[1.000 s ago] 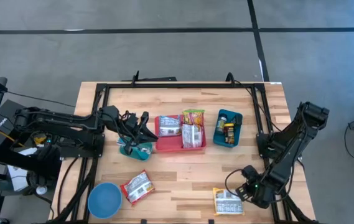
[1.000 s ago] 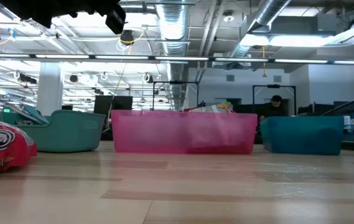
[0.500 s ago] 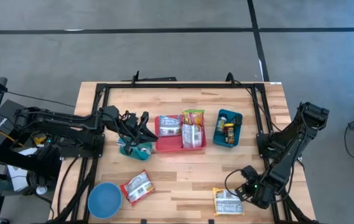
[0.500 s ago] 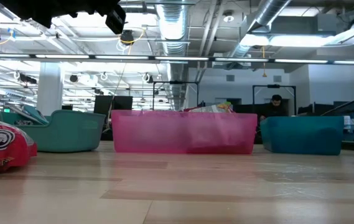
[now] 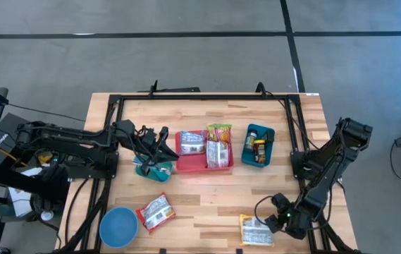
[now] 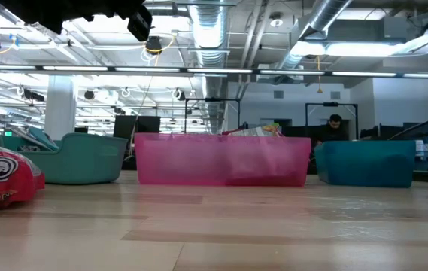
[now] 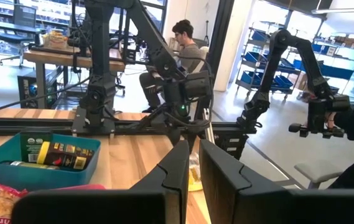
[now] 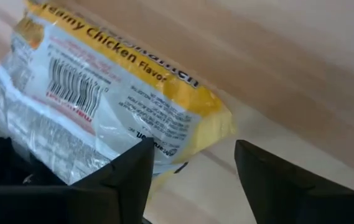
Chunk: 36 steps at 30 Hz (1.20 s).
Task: Pick & Place Food Item
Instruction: Put the yellow noodle pack into the red bin
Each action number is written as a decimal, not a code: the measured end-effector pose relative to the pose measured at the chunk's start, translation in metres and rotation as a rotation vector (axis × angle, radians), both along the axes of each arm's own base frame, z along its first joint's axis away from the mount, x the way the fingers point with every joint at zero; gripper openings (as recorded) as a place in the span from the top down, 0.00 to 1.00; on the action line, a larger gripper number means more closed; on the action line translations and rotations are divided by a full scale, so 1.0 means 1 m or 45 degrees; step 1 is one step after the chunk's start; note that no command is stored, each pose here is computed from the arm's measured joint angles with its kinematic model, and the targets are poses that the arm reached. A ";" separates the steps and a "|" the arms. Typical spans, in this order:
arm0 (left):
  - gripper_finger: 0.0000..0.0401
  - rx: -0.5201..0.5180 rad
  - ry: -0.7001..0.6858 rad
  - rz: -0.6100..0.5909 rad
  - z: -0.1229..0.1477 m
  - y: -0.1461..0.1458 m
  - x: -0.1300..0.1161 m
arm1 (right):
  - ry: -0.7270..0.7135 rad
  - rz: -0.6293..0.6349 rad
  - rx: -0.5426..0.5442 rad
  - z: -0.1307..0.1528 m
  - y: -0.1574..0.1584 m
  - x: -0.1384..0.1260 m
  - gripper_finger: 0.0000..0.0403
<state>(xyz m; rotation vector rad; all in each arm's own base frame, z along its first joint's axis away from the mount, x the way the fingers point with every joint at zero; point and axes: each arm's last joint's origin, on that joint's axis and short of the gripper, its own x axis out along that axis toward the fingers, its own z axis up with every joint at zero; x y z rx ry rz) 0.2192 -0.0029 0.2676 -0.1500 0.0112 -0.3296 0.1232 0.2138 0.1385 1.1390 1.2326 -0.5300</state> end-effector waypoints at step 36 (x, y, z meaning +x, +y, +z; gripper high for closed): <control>0.92 0.000 0.000 0.005 0.000 0.000 0.000 | -0.250 0.192 -0.234 -0.002 -0.029 0.045 0.67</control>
